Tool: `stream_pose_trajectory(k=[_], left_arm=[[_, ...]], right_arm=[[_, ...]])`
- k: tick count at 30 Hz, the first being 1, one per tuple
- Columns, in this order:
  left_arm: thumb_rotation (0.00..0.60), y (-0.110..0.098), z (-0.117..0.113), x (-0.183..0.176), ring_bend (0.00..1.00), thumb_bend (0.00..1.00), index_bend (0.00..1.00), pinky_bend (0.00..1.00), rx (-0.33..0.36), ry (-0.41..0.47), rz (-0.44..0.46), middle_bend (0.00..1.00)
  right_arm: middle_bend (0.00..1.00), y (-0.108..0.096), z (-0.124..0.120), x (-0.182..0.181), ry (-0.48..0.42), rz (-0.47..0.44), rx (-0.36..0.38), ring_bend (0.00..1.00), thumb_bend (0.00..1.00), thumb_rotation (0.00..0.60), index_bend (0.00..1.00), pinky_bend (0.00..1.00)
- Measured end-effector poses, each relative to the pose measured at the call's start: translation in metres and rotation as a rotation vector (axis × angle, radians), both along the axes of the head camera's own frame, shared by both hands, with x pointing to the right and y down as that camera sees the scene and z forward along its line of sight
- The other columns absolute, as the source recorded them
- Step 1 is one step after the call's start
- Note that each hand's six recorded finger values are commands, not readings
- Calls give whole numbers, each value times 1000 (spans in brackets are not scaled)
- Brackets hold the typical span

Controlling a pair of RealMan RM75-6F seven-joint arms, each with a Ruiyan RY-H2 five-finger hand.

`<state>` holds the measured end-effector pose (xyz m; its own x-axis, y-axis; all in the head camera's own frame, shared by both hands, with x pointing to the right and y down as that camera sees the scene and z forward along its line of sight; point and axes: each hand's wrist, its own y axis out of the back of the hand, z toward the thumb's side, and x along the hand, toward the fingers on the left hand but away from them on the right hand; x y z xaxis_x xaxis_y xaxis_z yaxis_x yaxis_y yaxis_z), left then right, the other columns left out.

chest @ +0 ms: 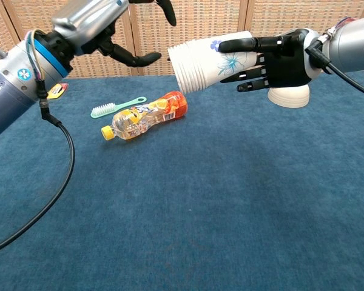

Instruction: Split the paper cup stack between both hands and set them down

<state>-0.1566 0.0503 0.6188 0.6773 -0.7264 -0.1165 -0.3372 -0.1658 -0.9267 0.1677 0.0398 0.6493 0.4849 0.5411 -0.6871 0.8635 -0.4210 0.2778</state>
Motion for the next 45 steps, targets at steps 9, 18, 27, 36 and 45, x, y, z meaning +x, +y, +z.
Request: stream_pose_trajectory(k=[9,18,27,36,45], left_arm=[[600,6,-2,11,124,364,456,96,16,21,11,63],[600,10,-2,19,135,484,488,96,21,20,24,68],[600,10,-3,24,141,583,699,96,25,25,19,111],[600,8,-2,23,142,583,723,96,25,25,0,115],[600,3,-2,8,142,583,736,96,-8,50,-51,116]], right_arm=[[557,1,2,0,-2,-2,-6,437,481,600,564,637],[557,2,2,2,-1,-3,-9,437,487,600,564,637],[557,2,2,4,-1,-5,-8,437,491,600,564,637],[558,1,5,10,4,8,-14,437,499,600,564,636],[558,0,9,24,22,35,-13,437,503,600,564,636]])
